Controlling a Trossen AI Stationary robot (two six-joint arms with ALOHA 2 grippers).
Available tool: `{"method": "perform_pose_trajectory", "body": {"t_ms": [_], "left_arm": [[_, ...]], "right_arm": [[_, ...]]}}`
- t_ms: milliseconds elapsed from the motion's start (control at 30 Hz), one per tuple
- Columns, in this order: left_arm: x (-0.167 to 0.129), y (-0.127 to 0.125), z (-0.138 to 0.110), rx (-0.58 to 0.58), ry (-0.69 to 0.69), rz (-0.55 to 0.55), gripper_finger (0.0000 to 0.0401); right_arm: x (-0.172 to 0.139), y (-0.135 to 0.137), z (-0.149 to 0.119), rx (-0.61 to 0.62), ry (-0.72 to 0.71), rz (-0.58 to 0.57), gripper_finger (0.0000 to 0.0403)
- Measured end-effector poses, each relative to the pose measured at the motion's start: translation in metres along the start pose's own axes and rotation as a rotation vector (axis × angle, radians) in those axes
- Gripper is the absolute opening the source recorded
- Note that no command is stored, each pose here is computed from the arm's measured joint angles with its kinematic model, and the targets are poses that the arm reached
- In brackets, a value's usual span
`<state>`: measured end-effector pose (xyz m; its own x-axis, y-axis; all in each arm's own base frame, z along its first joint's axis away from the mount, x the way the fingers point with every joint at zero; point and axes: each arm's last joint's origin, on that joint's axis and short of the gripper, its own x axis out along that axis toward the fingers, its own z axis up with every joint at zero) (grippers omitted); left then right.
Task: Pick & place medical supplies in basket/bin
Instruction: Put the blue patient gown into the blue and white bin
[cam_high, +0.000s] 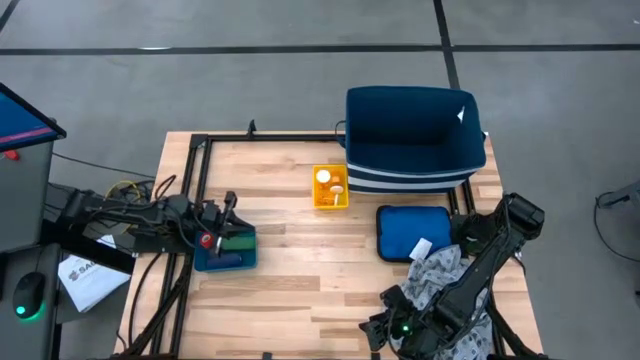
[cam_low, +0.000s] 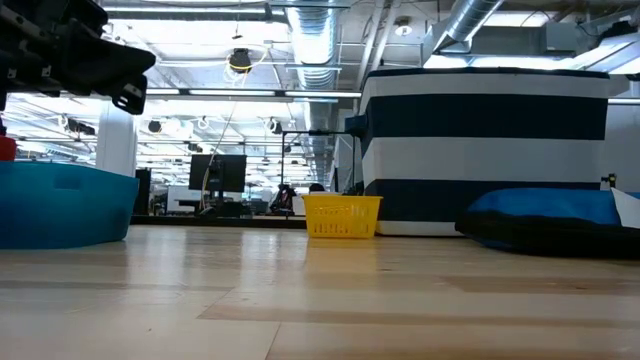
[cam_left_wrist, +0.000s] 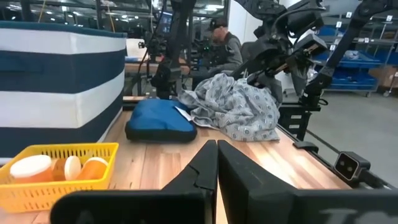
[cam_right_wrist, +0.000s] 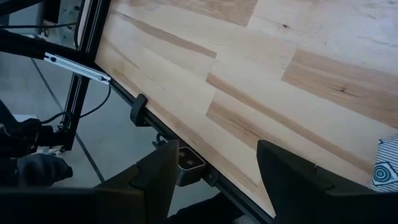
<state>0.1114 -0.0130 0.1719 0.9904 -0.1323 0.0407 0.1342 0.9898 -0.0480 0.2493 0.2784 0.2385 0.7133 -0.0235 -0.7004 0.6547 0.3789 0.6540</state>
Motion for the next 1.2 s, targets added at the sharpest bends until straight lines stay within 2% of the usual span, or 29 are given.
{"method": "perform_pose_trajectory", "body": {"t_ms": [600,967,1067,1200], "left_arm": [[-0.015,0.002,-0.003,0.027,0.003,0.067,0.0001],[-0.013,0.002,-0.006,0.019,0.046,0.080,0.0001],[-0.011,0.002,-0.008,0.019,0.069,0.081,0.0001],[-0.009,0.003,-0.009,0.020,0.087,0.081,0.0001]], "right_arm": [[-0.001,0.000,-0.002,-0.096,0.008,0.003,0.0214],[-0.006,-0.015,-0.002,-0.137,0.219,-0.197,0.0214],[-0.016,-0.018,0.002,-0.142,0.305,-0.260,0.0214],[-0.035,-0.018,0.016,-0.148,0.330,-0.287,0.0214]]}}
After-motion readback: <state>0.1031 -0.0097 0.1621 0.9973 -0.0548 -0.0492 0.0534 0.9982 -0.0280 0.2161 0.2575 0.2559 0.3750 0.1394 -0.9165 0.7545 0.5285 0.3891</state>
